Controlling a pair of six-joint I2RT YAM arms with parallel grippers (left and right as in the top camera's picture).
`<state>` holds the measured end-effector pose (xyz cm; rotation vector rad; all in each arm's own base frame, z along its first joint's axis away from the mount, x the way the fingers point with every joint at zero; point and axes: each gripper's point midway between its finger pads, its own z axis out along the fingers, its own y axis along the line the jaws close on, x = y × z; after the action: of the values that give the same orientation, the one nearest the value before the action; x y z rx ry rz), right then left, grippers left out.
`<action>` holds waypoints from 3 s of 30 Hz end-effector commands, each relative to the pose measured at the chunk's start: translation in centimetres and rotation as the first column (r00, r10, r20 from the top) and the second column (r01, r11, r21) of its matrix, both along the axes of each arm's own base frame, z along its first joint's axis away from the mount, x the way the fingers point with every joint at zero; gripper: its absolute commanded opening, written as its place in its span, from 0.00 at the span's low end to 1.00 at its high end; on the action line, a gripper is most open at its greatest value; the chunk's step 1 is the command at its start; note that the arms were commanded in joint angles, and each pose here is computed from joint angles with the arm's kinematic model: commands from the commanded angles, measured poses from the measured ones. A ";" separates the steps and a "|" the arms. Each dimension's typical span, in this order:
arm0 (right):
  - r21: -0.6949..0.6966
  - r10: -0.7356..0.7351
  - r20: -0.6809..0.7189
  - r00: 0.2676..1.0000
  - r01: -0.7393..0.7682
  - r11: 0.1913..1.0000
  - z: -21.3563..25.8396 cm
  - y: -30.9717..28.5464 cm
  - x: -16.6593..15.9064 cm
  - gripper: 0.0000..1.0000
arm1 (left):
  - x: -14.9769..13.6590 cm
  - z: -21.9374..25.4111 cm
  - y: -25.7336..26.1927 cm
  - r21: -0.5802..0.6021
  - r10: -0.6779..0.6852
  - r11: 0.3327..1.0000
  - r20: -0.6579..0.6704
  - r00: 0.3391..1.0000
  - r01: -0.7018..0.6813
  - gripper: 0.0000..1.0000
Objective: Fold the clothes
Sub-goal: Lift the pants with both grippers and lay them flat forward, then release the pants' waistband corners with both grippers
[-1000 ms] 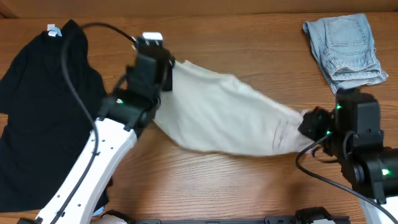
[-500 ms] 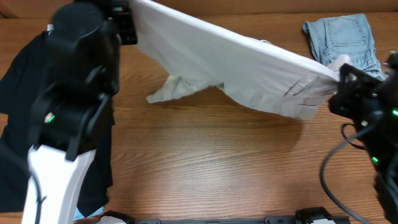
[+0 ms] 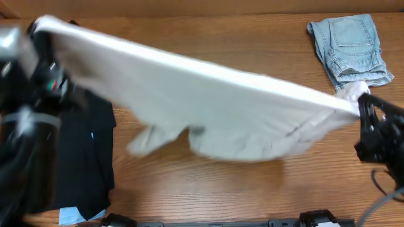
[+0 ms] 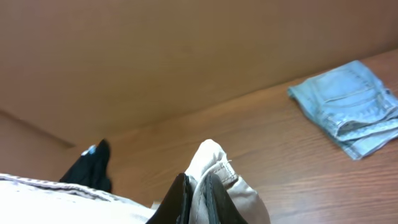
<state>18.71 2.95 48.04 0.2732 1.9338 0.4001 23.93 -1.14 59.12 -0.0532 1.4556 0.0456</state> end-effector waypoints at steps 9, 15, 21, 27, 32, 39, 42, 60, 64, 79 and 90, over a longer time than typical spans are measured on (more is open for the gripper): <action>-0.089 -0.133 -0.049 0.990 0.128 0.988 -0.9 -2.6 0.9 0.04 | 0.0 -2.9 3.6 0.027 0.209 0.978 -0.128 0.970 -0.207 0.04; -0.134 -0.139 -0.262 0.955 0.107 0.985 -6.5 -1.8 7.1 0.04 | 7.1 -9.8 1.6 0.121 0.225 0.974 -0.372 0.900 -0.193 0.04; -0.176 -0.147 -0.442 0.885 0.075 0.981 -13.3 -0.9 15.2 0.04 | 16.0 -18.6 -1.1 0.233 0.259 0.961 -0.572 0.778 -0.149 0.04; -0.215 -0.141 -0.530 0.836 0.029 0.976 -22.2 0.3 25.6 0.04 | 25.9 -28.6 -3.8 0.279 0.279 0.953 -0.652 0.705 -0.119 0.04; -0.226 -0.133 -0.475 0.870 0.026 0.974 -29.2 1.2 34.4 0.15 | 33.3 -35.2 -6.7 0.226 0.220 0.969 -0.619 0.753 -0.098 0.04; -0.208 -0.132 -0.384 0.914 0.054 0.977 -33.1 1.8 39.8 1.00 | 38.5 -38.8 -8.3 0.170 0.193 0.978 -0.520 0.832 -0.120 1.00; -0.206 -0.137 -0.371 0.919 0.062 0.977 -31.9 1.4 39.7 1.00 | 38.4 -37.6 -8.6 0.153 0.161 0.984 -0.521 0.838 -0.094 1.00; -0.121 -0.031 -0.681 0.732 -0.071 0.990 -31.2 2.3 28.5 1.00 | 25.0 -39.3 -2.3 0.020 0.025 1.000 -0.937 0.348 -0.020 1.00; -0.105 -0.017 -0.715 0.699 -0.084 0.991 -32.5 2.5 27.6 1.00 | 24.0 -41.7 -0.4 -0.018 0.003 0.997 -0.963 0.270 -0.077 0.89; -0.105 -0.019 -0.749 0.662 -0.090 0.990 -35.1 2.4 26.6 1.00 | 27.2 -53.7 -1.4 -0.151 -0.133 0.984 -0.977 0.169 -0.096 0.76; -0.104 -0.019 -0.749 0.663 -0.090 0.990 -35.1 2.5 26.6 1.00 | 29.6 -56.1 -1.6 -0.178 -0.142 0.973 -0.963 0.227 -0.146 0.60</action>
<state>45.48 5.41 13.07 0.3459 2.7814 0.1716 52.95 -2.28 2.89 -0.2458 2.8240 -0.0980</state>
